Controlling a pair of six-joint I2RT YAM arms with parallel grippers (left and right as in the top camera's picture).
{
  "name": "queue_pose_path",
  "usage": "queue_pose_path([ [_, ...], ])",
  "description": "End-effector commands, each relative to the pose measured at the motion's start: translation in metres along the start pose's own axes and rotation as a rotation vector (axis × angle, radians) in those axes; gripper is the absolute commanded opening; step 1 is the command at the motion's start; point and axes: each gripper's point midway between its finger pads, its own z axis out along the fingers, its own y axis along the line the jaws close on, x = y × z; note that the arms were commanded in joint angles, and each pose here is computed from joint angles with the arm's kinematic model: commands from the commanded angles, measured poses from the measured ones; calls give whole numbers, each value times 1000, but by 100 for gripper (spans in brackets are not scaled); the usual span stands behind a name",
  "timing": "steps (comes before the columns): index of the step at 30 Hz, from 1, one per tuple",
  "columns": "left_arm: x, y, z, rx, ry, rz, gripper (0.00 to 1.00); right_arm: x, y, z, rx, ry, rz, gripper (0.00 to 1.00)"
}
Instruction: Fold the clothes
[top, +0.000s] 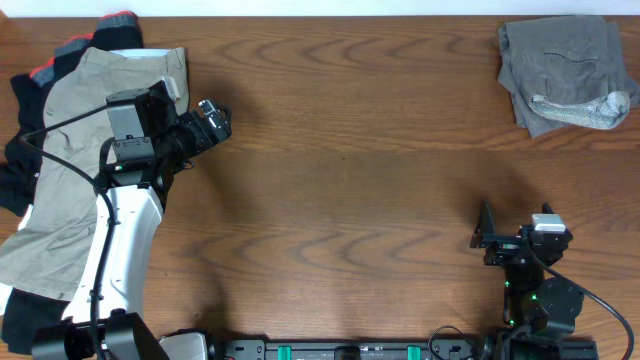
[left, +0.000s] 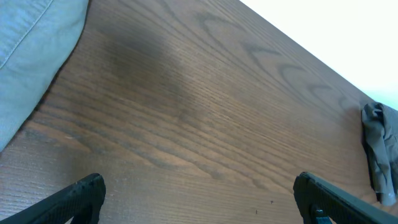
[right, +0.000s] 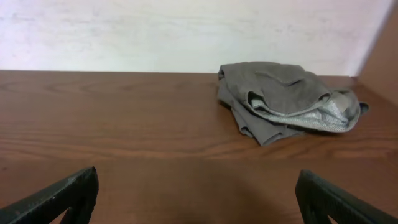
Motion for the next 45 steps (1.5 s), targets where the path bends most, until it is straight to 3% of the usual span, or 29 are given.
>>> queue_pose_path([
  [1, 1, 4, 1, -10, 3, 11, 98, 1, 0, 2, 2, -24, -23, 99],
  [45, 1, 4, 1, -10, 3, 11, 98, 1, 0, 4, 3, -46, -22, 99],
])
